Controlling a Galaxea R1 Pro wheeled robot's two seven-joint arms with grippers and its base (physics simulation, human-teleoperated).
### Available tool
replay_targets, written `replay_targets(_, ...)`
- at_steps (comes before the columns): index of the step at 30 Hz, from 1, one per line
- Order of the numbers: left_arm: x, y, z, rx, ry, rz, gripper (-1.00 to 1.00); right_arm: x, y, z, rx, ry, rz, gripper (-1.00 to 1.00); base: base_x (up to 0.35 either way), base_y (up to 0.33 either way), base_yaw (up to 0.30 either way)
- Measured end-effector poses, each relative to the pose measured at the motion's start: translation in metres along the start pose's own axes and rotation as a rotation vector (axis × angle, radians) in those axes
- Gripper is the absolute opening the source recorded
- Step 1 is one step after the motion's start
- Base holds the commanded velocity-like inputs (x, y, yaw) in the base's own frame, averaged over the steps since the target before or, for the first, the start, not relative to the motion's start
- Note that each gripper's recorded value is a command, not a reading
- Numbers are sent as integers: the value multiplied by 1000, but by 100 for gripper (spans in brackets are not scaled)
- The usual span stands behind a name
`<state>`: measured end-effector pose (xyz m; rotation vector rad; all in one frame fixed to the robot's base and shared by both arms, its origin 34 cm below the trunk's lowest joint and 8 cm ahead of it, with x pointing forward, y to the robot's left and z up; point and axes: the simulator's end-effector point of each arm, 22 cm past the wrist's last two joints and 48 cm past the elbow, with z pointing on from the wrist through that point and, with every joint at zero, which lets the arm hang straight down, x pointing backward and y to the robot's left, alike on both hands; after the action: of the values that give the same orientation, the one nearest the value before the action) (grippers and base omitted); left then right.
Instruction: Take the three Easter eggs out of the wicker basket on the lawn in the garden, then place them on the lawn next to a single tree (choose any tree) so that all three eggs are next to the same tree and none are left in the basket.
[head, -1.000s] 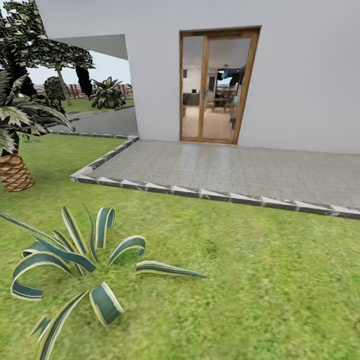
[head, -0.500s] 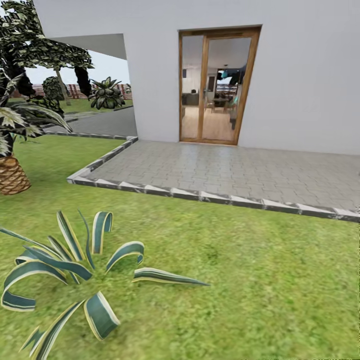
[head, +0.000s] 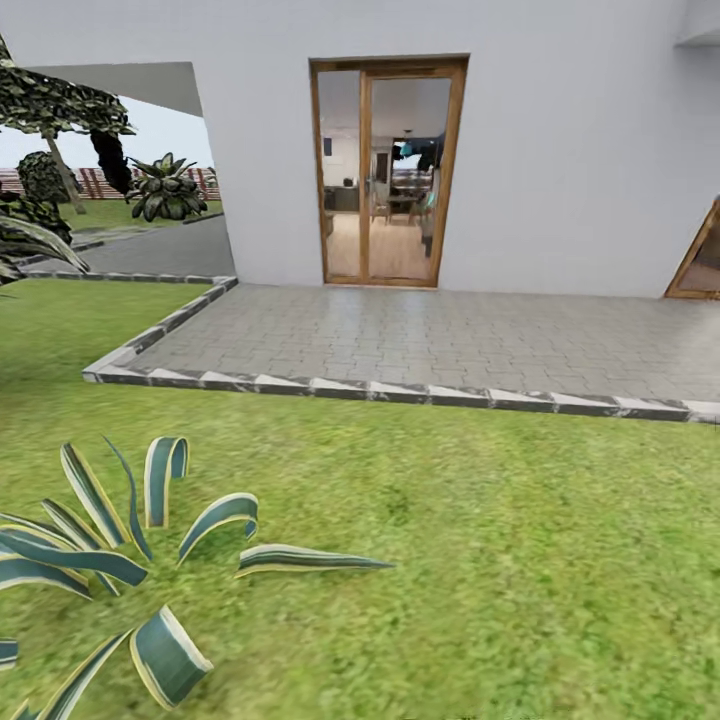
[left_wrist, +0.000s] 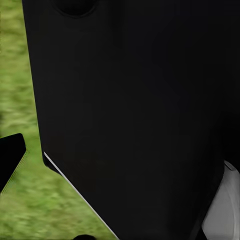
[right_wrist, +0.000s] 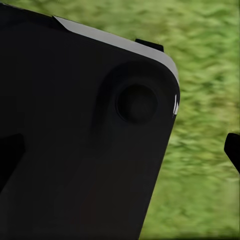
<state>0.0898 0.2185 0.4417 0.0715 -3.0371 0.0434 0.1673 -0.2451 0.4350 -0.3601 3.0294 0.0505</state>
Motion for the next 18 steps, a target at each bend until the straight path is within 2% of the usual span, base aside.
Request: replay_targets(18, 0, 0, 0, 0, 1, -1, 100, 0, 0, 0, 0, -1, 0, 100, 14, 0, -258)
